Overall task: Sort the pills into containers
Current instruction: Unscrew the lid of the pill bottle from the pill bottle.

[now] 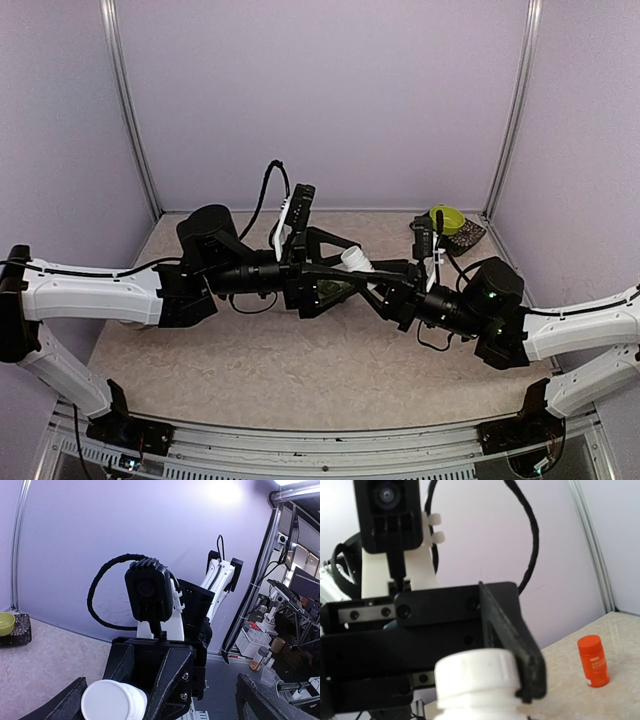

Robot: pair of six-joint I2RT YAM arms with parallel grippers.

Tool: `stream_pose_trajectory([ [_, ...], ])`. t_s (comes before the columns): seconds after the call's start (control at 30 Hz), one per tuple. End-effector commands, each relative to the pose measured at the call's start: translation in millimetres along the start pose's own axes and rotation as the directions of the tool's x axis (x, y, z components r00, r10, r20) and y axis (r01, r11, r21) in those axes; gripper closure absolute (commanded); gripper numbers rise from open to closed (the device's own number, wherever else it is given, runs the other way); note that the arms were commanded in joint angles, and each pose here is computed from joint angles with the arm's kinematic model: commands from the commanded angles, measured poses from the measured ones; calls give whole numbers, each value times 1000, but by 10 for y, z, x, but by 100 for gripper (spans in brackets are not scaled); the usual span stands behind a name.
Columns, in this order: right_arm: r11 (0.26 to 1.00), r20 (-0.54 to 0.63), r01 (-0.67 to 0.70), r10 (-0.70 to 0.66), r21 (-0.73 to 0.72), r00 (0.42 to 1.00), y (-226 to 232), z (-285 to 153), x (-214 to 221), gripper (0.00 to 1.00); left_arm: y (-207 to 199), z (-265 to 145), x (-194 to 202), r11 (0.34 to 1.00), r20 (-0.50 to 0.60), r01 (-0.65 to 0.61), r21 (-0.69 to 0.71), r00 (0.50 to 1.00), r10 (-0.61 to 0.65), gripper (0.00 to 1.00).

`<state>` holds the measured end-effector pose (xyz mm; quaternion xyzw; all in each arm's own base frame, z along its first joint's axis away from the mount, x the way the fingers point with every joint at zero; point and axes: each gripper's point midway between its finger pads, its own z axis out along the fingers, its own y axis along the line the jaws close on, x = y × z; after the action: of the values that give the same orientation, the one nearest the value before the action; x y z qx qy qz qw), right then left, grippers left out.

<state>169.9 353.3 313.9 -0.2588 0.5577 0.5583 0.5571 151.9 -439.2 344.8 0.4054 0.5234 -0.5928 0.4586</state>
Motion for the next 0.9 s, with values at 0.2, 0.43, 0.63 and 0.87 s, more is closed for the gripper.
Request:
stream_pose_trajectory([
  [0.2,994,34,58,-61,91,998,-137,-83,-134,94,-166,-90,-71,999,5,-36,36,999,36,2],
  [0.43,992,38,88,-91,87,995,-105,-105,-186,94,-154,-127,-43,999,-2,-39,24,999,39,2],
  [0.63,991,38,125,-127,55,991,-23,-126,-232,94,-43,-199,-53,999,-1,-25,-35,1000,25,2],
  [0.87,988,22,154,-153,-23,988,111,-149,-181,94,136,-210,-153,994,-32,-23,-102,999,20,2],
])
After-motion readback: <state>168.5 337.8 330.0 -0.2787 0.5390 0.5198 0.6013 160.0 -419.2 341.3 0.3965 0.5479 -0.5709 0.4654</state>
